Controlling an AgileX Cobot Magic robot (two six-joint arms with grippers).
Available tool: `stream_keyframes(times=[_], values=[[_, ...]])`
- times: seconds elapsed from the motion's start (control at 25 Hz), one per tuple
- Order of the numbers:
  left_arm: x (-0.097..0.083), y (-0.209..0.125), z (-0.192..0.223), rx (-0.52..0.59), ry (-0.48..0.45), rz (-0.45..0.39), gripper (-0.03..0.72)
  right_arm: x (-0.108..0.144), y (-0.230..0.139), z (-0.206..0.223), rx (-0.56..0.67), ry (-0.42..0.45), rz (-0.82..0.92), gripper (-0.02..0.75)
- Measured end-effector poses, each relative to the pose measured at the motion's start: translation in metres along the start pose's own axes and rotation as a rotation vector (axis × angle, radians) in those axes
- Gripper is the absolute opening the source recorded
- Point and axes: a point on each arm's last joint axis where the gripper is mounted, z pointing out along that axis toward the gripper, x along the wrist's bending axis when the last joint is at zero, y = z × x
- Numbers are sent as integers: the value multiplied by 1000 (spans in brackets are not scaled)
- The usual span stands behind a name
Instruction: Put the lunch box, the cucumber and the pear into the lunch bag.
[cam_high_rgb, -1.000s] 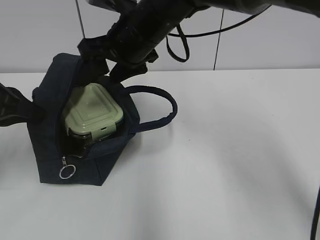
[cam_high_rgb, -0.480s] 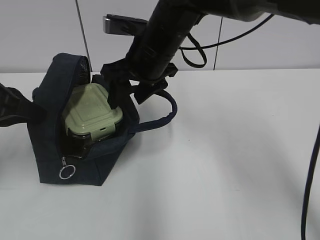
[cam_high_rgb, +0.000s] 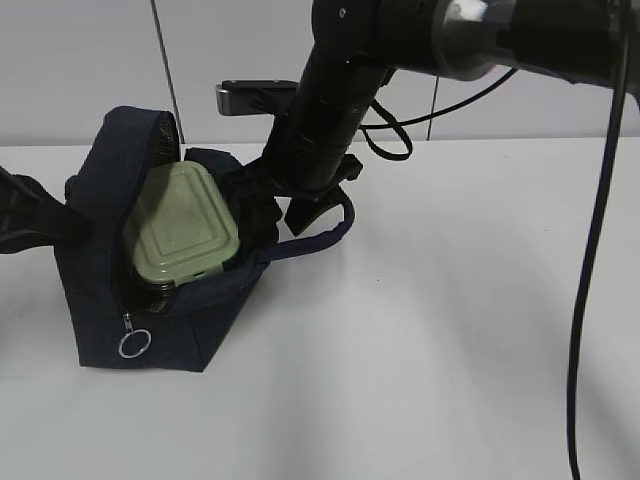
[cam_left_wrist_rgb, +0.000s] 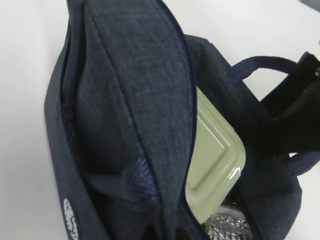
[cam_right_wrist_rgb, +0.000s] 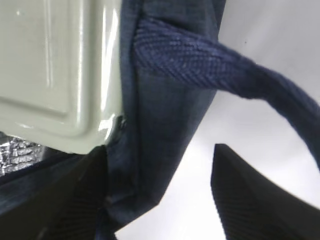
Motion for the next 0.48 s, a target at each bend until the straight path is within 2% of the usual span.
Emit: stream_keyframes(times=[0.24,0.32,0.36,0.4,0.44,0.48], values=[[0,0,0,-1,1,0,1,-4,0,10,9,0,10,414],[0,0,0,-1,1,0,1,-3,0,17,8,37,13,351],[0,0,0,-1,1,0,1,-3,0,21,15,50,10,351],[0,0,0,-1,1,0,1,-3,0,24,19,57,5,225],[0,0,0,-1,1,0,1,-3,0,25,17,62,2,138],[0,0,0,-1,1,0,1,-3,0,26,17,64,1,92]])
